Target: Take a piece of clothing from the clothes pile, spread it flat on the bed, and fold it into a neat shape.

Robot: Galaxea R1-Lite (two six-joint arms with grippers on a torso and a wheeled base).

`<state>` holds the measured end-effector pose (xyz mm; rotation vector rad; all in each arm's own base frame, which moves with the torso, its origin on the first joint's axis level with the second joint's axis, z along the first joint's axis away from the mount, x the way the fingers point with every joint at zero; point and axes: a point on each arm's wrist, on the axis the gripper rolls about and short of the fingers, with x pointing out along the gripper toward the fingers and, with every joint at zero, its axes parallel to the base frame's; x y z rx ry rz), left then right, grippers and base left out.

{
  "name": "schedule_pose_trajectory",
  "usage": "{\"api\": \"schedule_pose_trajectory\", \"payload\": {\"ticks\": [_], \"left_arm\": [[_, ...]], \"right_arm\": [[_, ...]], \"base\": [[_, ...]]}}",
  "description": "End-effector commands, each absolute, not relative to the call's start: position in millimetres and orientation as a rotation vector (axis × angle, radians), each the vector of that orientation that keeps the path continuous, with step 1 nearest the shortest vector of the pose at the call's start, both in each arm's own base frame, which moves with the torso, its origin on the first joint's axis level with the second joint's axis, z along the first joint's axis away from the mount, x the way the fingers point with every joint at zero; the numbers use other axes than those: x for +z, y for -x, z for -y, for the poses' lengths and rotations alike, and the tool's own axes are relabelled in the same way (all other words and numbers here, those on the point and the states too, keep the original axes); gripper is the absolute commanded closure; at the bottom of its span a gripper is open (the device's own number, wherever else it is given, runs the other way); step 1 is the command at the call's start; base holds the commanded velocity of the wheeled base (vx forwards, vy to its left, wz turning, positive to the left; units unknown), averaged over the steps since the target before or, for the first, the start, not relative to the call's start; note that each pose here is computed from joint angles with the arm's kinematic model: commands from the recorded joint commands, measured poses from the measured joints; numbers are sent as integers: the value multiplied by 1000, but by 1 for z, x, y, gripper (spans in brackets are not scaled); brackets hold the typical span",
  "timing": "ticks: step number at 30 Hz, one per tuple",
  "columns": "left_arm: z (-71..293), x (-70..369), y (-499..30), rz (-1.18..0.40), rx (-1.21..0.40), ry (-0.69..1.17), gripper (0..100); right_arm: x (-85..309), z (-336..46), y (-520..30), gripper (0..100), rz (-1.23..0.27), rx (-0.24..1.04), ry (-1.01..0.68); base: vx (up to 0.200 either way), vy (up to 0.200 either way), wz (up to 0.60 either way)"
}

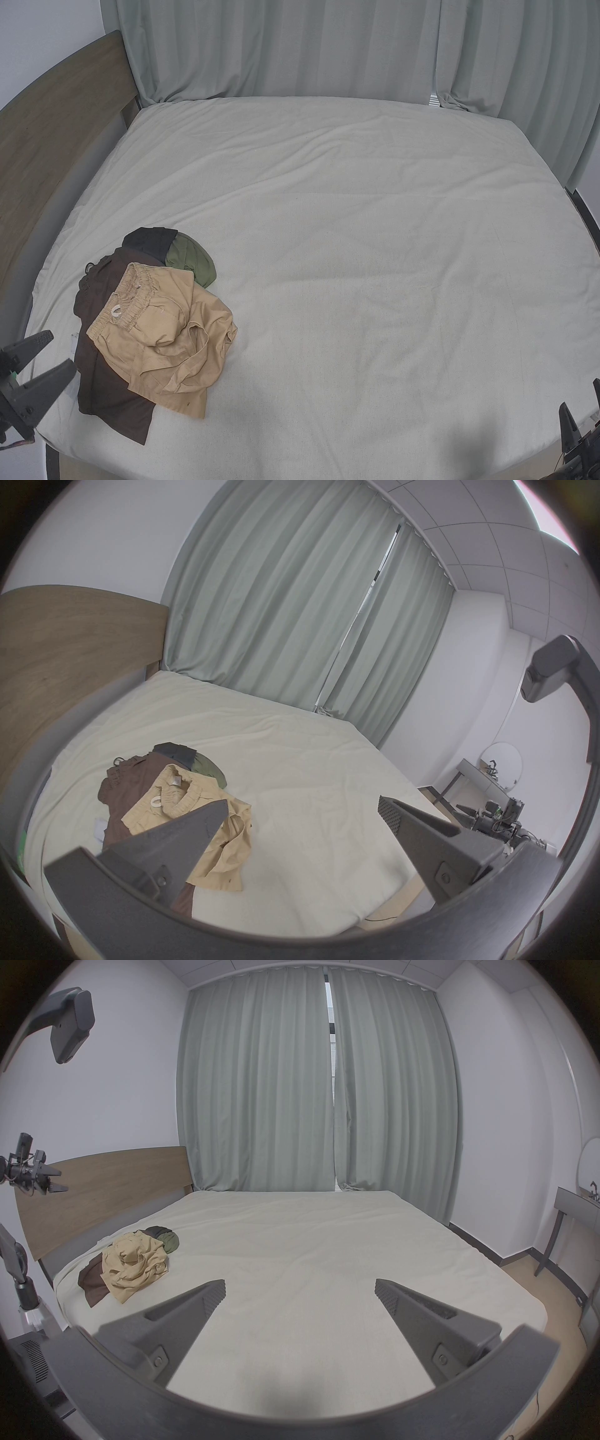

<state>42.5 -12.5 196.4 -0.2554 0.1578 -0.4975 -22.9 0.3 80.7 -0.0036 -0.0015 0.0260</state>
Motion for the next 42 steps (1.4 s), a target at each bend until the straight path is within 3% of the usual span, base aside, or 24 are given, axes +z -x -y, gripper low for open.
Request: {"api": "schedule_pose_trajectory", "payload": {"ticks": [1, 42], "left_arm": [[14, 200, -72, -235, -500, 274, 0], [-32, 180, -219, -499, -529, 348, 0]], "right_arm": [[76, 0, 22, 0, -8, 26, 5], [76, 0, 22, 0, -8, 28, 5]], "base": [[0, 0, 0], [0, 0, 0]]}}
